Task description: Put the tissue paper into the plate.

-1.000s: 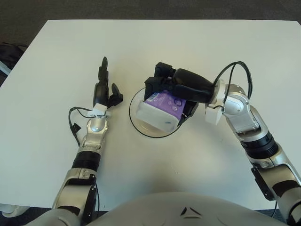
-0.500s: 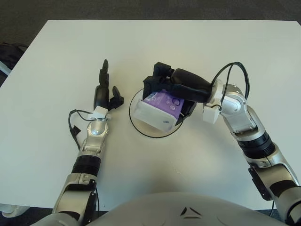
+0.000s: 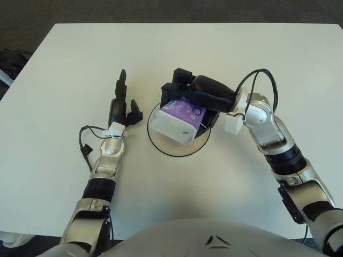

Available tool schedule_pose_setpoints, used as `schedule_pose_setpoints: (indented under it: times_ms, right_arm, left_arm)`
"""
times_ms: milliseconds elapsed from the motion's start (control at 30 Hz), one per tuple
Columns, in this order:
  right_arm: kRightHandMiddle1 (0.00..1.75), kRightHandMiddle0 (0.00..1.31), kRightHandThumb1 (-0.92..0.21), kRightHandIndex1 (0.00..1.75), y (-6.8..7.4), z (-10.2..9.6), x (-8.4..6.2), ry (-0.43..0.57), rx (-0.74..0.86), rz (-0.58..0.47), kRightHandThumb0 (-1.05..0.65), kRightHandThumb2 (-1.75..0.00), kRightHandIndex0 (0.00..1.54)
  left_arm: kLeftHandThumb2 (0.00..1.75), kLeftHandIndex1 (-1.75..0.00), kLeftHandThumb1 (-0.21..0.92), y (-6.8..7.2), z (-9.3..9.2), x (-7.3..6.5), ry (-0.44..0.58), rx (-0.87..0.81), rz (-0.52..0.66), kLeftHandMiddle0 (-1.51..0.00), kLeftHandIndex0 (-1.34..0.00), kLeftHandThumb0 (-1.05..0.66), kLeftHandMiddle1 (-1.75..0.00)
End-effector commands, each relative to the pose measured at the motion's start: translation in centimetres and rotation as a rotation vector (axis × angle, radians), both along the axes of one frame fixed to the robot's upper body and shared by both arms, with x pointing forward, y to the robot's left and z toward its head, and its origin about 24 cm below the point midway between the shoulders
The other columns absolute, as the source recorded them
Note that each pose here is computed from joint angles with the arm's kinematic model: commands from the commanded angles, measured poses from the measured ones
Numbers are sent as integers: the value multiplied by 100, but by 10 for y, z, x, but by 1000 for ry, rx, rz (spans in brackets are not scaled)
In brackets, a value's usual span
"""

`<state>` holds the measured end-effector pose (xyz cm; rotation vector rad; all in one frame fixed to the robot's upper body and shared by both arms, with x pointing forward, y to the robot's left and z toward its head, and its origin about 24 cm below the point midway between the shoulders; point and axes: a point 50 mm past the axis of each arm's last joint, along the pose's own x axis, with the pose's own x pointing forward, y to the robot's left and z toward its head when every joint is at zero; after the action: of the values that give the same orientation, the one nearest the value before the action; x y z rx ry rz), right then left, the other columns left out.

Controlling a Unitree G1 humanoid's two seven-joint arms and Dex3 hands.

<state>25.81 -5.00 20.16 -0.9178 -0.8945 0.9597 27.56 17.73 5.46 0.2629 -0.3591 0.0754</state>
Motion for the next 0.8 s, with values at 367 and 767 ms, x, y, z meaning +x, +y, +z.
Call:
schedule_pose_setpoints:
  times_ms: [367,767]
  right_arm:
    - [175,63,-28,175,6,4,3,-36,32,41,-48,-135,113]
    - [175,42,-56,175,7,4,6,-83,63,25,-41,-100,62]
  left_arm:
    - [114,0,92,-2,-81,-38,319,-11,66,0,0,-89,0]
    - [110,0,92,1,-83,-36,320,-10,62,0,0,-91,0]
